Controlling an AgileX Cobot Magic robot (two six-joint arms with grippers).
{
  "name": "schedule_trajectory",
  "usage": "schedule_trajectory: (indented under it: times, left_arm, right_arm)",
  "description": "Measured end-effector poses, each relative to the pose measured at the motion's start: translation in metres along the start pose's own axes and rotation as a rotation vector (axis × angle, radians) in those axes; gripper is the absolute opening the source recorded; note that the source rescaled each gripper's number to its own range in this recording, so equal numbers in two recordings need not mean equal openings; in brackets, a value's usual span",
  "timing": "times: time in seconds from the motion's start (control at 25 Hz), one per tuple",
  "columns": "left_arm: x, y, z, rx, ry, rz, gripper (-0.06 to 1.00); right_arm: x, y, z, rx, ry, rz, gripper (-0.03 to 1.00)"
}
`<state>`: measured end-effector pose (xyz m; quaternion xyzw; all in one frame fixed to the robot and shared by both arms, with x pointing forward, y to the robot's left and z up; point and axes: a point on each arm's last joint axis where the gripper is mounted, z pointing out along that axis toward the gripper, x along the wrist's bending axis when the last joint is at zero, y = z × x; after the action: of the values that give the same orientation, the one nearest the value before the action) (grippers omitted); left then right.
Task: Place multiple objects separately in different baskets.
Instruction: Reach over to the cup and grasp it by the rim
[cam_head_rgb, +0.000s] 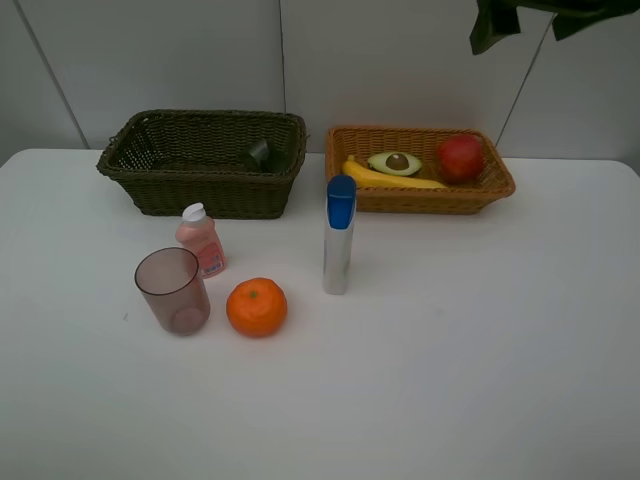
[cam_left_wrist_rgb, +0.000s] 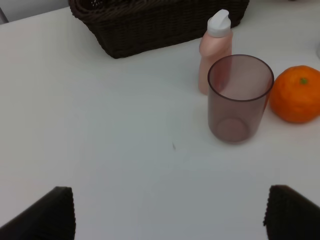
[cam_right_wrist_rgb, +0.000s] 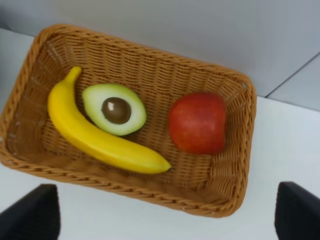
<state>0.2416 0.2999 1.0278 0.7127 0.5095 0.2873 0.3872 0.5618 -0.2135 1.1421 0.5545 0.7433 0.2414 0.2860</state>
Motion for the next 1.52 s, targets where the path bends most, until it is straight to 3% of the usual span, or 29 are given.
schedule_trajectory:
  times: [0.44, 0.84, 1.12, 1.36, 1.52]
  left_arm:
    - [0.000, 0.000, 0.000, 0.000, 0.000, 0.000, 1.00]
    - [0.000, 0.000, 0.000, 0.000, 0.000, 0.000, 1.00]
    - [0.000, 0.000, 0.000, 0.000, 0.000, 0.000, 1.00]
    - [0.000, 0.000, 0.000, 0.000, 0.000, 0.000, 1.00]
    - [0.000, 0.000, 0.000, 0.000, 0.000, 0.000, 1.00]
  right_arm:
    - [-0.007, -0.063, -0.077, -0.017, 0.032, 0.094, 0.85]
    - [-0.006, -0.164, -0.115, -0.017, 0.057, 0.113, 0.85]
    - [-0.006, -0.238, -0.143, -0.103, 0.063, 0.098, 0.85]
    - [-0.005, -0.273, -0.156, -0.232, 0.067, 0.091, 0.85]
    - [-0.003, -0.290, -0.158, -0.264, 0.083, 0.099, 0.85]
